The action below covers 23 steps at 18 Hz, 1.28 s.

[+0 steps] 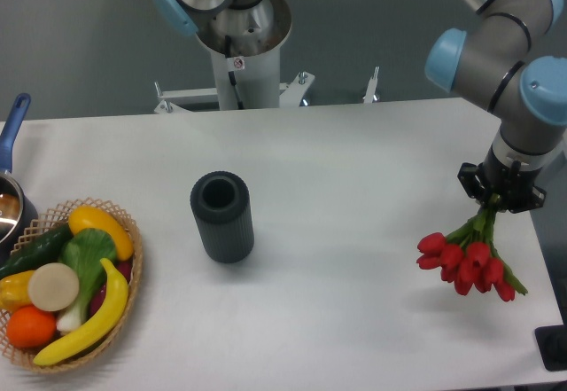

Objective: Insert the flowers into the vase
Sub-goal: 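Carry the red tulip bunch with the gripper toward the black vase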

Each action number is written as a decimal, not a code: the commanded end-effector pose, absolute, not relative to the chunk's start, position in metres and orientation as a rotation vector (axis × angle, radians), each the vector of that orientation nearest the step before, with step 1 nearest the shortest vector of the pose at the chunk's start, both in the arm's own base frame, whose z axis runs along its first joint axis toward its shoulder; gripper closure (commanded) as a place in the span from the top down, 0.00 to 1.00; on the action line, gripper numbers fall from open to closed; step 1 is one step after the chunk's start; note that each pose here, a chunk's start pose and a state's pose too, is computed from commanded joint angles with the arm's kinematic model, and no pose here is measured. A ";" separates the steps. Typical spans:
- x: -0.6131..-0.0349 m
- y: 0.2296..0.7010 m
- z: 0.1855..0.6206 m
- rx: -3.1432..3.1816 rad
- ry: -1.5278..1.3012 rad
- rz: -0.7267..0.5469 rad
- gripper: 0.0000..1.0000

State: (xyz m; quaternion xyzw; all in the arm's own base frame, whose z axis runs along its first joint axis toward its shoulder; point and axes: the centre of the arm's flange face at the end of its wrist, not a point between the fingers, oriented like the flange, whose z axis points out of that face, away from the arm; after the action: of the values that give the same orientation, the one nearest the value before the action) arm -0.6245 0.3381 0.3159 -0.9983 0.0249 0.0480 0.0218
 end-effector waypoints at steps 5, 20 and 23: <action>-0.624 0.339 0.317 -3.088 0.075 0.146 0.00; -0.559 0.416 0.366 -2.510 -0.111 -0.179 0.00; -0.543 0.441 0.374 -2.412 -0.153 -0.271 0.00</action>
State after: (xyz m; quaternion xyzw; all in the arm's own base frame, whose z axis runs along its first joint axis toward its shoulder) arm -0.5426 0.4408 0.3740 -0.9300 -0.0591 -0.1044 0.3473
